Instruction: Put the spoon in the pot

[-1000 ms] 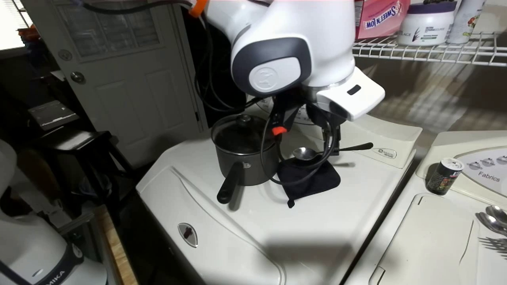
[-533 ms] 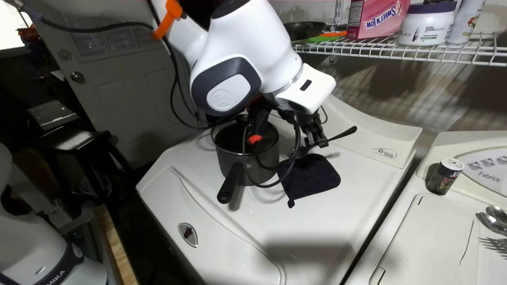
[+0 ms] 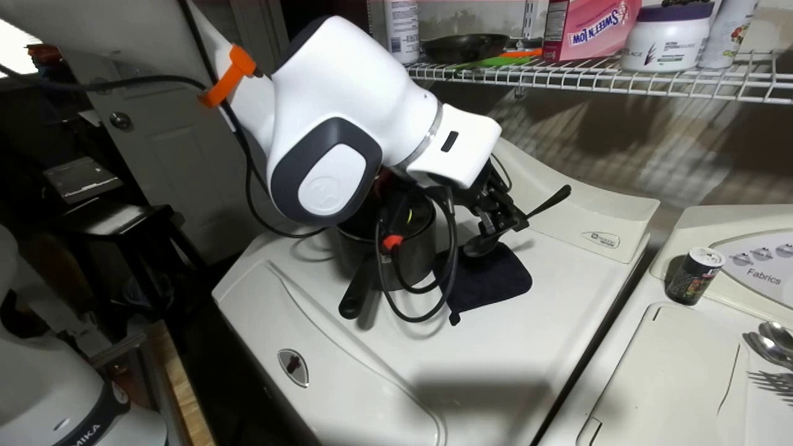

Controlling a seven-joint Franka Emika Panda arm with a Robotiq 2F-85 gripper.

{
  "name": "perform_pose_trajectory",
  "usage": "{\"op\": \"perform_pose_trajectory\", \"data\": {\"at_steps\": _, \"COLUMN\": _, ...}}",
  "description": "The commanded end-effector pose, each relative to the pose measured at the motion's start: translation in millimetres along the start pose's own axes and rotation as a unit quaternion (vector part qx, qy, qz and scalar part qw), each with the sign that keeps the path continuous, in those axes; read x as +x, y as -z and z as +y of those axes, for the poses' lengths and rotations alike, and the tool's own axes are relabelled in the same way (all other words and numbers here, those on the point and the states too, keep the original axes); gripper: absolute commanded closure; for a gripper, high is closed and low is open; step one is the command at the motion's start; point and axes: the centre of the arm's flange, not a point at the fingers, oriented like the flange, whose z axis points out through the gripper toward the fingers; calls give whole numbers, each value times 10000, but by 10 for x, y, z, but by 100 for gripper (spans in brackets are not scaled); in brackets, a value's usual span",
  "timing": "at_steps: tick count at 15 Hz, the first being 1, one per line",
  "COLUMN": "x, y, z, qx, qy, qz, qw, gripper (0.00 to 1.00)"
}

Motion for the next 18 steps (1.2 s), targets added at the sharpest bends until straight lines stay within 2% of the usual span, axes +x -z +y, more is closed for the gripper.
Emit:
{"op": "perform_pose_trajectory", "data": {"at_steps": 1, "x": -230, "y": 410, "z": -283, "qx": -117, "qy": -6, "qz": 311, "qw": 9994, "gripper": 98}}
{"op": "perform_pose_trajectory", "data": {"at_steps": 11, "x": -483, "y": 699, "z": -377, "qx": 70, "qy": 157, "qz": 479, "qw": 9987, "gripper": 98}}
{"op": "perform_pose_trajectory", "data": {"at_steps": 14, "x": -569, "y": 910, "z": -526, "qx": 222, "qy": 133, "qz": 721, "qw": 9971, "gripper": 98}}
{"op": "perform_pose_trajectory", "data": {"at_steps": 18, "x": -583, "y": 1222, "z": -732, "qx": 423, "qy": 5, "qz": 1321, "qw": 9903, "gripper": 98}}
